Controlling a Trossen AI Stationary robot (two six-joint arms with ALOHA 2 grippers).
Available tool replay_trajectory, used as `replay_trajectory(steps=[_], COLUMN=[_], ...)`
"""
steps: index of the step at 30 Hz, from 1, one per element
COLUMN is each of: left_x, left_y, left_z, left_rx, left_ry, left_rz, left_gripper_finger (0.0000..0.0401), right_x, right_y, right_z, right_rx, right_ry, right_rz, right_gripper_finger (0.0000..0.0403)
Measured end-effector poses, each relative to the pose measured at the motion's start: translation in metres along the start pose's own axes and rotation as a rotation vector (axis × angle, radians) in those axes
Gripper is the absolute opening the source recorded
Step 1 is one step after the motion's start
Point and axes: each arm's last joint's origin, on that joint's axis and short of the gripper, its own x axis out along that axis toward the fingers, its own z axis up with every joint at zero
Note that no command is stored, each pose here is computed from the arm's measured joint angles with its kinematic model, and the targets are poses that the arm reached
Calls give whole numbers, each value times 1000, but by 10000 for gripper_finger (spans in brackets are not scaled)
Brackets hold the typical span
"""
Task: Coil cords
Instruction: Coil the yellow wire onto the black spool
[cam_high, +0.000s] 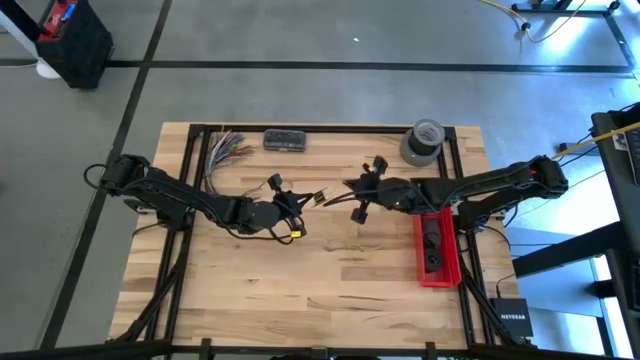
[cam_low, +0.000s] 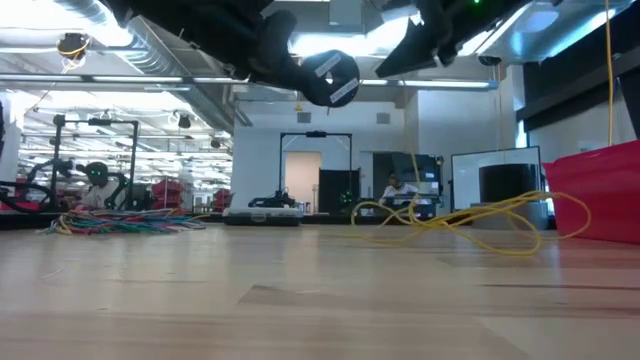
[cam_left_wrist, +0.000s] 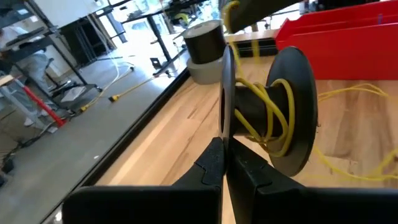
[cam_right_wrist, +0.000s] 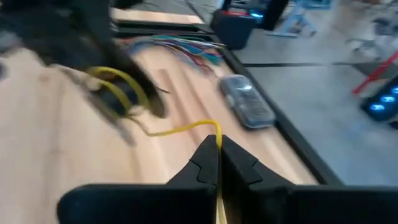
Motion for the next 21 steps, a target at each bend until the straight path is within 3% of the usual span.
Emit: replay_trajectory(steps=[6, 14, 21], left_x=[0, 8, 14], left_y=[0, 9, 14], left_z=[-1, -2, -3], left_rx=[4, -84, -172], left_ry=[6, 13, 17], left_rz=[-3, 32, 60], left_gripper_finger=[0, 0, 0], right_x=[0, 16, 46], right_y=[0, 18, 37], right_z=[9, 21, 15], right_rx=[23, 132, 148], right_ry=[-87, -265, -253], right_rz=[-5, 247, 282], right_gripper_finger=[5, 5, 5])
